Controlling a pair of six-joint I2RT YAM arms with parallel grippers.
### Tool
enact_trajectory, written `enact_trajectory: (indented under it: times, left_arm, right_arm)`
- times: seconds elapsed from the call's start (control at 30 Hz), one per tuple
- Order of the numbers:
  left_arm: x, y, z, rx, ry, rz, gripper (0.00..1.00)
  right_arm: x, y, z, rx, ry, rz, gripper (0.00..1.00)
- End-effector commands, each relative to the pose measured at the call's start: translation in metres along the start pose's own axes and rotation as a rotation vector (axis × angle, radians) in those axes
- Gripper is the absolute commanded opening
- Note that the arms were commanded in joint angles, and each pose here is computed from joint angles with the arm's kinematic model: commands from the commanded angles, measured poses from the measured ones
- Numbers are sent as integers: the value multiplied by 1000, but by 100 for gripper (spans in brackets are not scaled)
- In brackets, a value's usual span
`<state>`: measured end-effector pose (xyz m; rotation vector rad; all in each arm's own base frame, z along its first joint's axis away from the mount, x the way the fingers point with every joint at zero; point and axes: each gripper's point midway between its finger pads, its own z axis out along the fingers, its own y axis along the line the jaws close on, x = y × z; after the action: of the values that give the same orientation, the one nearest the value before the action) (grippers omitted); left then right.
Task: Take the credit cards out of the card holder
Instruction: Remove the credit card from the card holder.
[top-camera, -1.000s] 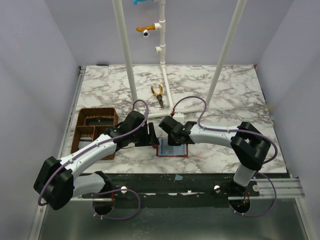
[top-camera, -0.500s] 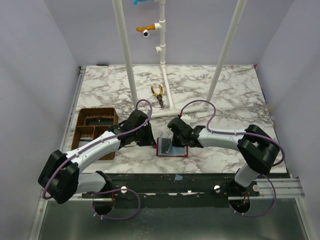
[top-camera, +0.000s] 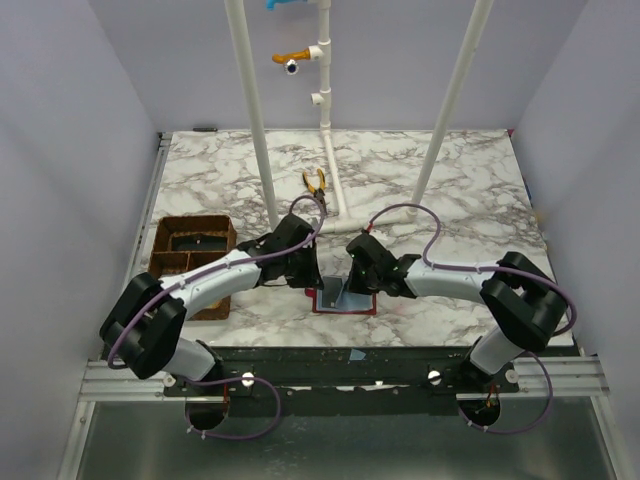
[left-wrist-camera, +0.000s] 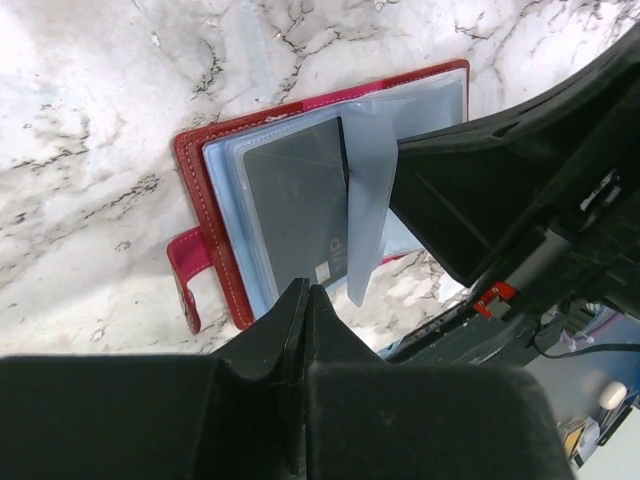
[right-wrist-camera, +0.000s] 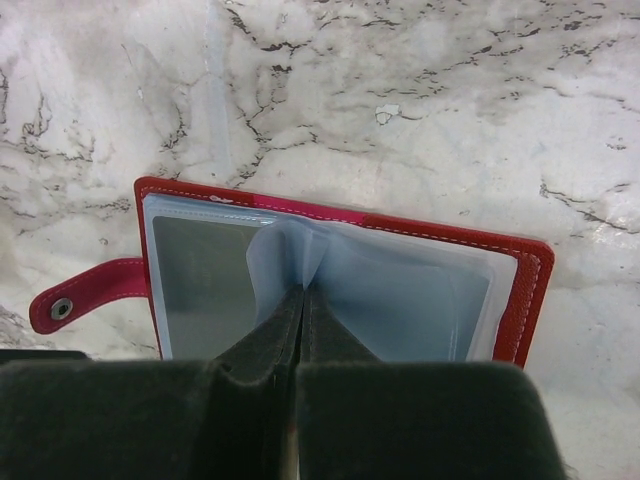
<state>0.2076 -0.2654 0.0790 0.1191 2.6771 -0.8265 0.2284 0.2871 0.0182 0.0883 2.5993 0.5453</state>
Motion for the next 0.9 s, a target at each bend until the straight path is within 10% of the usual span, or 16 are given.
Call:
enact_trajectory:
  times: [0.0, 0.53, 0.87]
  left_arm:
    - [-9, -15, 14, 38, 6, 30, 0]
    - [5, -20, 49, 24, 93, 47, 0]
    - [8, -27, 49, 44, 103, 46, 0]
  right_arm:
    - [39, -19, 5, 25, 137, -15, 1]
    - [24, -3, -5, -20, 101, -9, 4]
    - [-11, 10, -36, -16, -4, -12, 43]
